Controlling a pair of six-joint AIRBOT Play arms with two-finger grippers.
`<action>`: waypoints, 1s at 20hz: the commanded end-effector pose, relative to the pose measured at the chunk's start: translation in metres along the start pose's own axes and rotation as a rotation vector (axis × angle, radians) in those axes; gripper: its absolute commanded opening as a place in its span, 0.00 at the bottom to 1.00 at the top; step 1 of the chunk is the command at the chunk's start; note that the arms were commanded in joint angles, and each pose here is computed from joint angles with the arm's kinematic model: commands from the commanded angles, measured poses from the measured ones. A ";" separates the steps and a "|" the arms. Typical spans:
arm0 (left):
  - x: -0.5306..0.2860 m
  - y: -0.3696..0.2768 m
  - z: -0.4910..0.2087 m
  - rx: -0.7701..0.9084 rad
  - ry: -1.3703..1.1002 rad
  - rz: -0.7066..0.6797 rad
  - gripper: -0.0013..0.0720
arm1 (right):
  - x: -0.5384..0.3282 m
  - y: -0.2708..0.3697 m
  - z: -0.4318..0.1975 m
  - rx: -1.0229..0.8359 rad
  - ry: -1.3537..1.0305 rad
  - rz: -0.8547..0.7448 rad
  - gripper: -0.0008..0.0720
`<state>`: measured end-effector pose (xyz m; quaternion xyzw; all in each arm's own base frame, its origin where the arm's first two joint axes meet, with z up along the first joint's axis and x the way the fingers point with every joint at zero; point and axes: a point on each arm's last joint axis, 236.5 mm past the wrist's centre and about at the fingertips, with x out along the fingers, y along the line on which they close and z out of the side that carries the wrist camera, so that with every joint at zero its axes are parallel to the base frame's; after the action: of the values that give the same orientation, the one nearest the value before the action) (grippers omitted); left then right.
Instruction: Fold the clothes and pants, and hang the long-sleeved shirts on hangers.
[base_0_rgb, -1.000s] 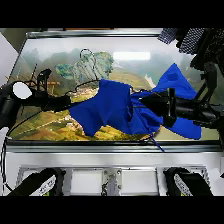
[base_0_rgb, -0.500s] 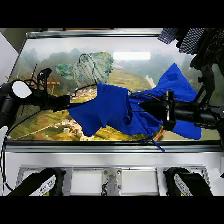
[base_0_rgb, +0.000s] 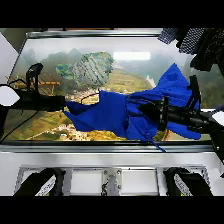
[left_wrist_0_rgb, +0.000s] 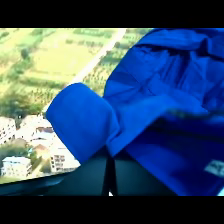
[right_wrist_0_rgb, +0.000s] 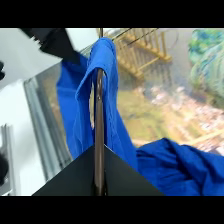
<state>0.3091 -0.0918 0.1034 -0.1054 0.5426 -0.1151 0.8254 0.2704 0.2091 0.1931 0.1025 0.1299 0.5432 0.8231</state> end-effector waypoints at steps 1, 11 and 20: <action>-0.028 -0.024 0.001 0.034 -0.062 -0.032 0.03 | -0.001 -0.004 0.021 -0.020 -0.106 -0.016 0.02; -0.122 -0.087 0.062 0.238 -0.259 0.035 0.03 | -0.014 0.028 0.074 -0.027 -0.338 0.119 0.02; -0.155 -0.117 0.116 0.261 -0.374 0.044 0.03 | -0.015 0.035 0.091 -0.056 -0.408 0.106 0.02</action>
<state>0.3427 -0.1394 0.3010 -0.0048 0.3807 -0.1360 0.9146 0.2612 0.2038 0.2889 0.1963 -0.0521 0.5656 0.7993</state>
